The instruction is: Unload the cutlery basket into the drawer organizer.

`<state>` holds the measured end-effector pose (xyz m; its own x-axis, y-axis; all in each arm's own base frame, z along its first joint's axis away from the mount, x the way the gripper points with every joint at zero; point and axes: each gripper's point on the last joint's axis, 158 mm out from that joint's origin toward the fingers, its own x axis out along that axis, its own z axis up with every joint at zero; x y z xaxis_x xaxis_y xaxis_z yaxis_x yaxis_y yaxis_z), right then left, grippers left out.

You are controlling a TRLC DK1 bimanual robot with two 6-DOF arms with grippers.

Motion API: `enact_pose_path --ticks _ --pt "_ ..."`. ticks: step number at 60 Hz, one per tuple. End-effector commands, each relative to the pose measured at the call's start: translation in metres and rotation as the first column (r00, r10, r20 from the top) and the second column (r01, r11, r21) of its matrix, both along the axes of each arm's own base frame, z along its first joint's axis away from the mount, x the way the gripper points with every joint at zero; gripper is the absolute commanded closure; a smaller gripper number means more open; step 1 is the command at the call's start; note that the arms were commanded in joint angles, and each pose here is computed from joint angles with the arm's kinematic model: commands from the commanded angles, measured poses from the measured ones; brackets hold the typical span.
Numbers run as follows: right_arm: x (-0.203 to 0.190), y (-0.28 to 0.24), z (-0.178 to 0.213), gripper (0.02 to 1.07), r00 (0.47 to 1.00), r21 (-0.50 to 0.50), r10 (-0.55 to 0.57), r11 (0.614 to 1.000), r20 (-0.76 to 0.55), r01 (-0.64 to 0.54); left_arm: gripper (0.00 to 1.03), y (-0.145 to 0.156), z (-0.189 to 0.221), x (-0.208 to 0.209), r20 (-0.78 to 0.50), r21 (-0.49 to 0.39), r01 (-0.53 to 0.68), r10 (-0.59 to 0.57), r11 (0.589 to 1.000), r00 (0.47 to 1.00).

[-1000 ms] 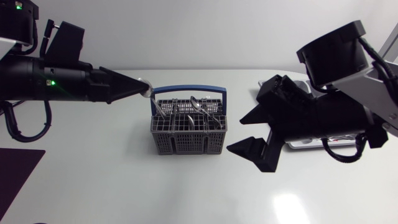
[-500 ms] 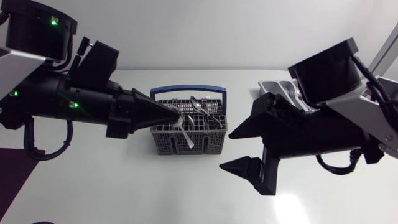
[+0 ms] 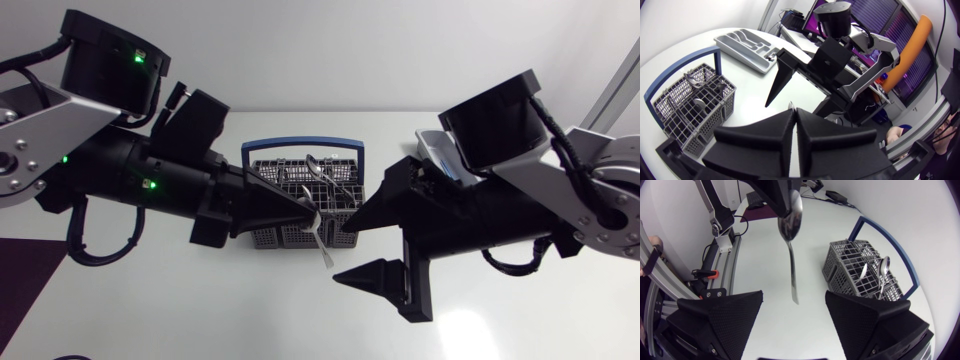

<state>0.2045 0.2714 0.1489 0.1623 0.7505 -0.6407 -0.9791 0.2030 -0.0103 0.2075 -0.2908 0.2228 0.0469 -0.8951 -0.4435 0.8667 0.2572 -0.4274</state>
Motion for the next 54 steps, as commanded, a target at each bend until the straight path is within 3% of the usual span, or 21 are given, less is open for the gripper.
enact_pose_path --ticks 1,23,35,46,54 --pt "-0.003 0.006 -0.001 0.19 0.999 0.007 0.041 0.999 0.003 -0.041 0.99 -0.003 -0.009 -0.009 -0.053 -0.001 0.035 -0.036 0.999 0.998" --pt "-0.015 0.017 0.007 0.24 0.994 0.050 0.105 0.993 -0.044 -0.103 0.99 -0.011 -0.011 -0.032 -0.121 -0.041 0.138 -0.142 0.990 0.983" --pt "-0.020 0.019 0.020 0.57 0.991 0.083 0.130 0.989 -0.039 -0.126 0.99 -0.010 -0.013 -0.034 -0.125 -0.035 0.143 -0.147 0.989 0.981" --pt "-0.024 0.020 0.019 0.80 0.989 0.090 0.141 0.987 -0.051 -0.136 0.99 -0.009 -0.013 -0.033 -0.119 -0.035 0.141 -0.144 0.989 0.982" --pt "-0.027 0.020 0.018 0.90 0.987 0.090 0.146 0.986 -0.060 -0.141 0.99 -0.009 -0.011 -0.034 -0.114 -0.038 0.141 -0.145 0.989 0.983"
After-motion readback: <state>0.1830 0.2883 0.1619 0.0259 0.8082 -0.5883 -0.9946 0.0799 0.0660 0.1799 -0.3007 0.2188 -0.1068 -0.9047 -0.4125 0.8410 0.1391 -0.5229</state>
